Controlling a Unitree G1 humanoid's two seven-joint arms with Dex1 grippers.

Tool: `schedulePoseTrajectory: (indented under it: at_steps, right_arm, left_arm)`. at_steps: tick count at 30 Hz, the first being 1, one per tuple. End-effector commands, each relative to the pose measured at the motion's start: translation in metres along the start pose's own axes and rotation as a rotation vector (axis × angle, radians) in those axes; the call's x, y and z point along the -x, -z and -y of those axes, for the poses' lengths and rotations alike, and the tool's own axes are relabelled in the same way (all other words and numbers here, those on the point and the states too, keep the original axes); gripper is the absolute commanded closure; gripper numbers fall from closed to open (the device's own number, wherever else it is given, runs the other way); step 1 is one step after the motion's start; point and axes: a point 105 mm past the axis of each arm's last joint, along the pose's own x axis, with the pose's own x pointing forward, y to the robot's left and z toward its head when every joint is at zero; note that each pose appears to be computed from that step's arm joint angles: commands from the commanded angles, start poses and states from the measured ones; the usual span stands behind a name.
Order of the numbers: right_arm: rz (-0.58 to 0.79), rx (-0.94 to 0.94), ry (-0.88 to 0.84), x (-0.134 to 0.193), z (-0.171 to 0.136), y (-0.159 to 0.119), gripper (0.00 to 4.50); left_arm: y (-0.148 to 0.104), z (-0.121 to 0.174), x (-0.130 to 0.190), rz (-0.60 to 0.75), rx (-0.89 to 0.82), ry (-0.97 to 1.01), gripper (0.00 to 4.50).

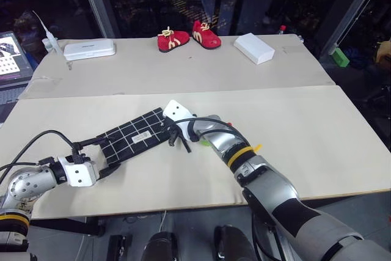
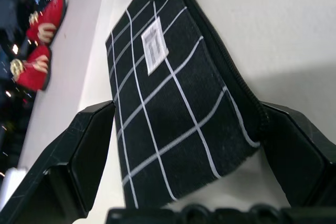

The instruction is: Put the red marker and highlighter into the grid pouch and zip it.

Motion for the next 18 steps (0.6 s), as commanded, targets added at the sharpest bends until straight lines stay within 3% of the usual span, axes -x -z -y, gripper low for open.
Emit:
schedulePoseTrajectory:
  at_steps: [1,4,7,16,18]
  right_arm:
    - [0.02,0.001,0.008,0.002,0.003,-0.004,4.46]
    - [0.017,-0.004,0.015,0.003,0.006,-0.002,4.46]
    - [0.015,-0.006,0.02,0.005,0.008,-0.001,4.5]
    - [0.018,-0.008,0.027,0.007,0.011,-0.002,4.5]
    - [0.018,-0.008,0.03,0.007,0.012,-0.002,4.5]
  left_arm:
    - [0.009,0.017,-0.003,-0.042,0.006,0.067,0.0]
    - [0.011,0.017,-0.005,-0.048,-0.002,0.062,0.0]
    - [0.006,0.015,-0.011,-0.014,-0.035,0.059,0.71]
    - [-0.006,0.015,-0.028,0.075,-0.054,0.071,4.31]
    - [-0.009,0.018,-0.029,0.091,-0.052,0.078,4.42]
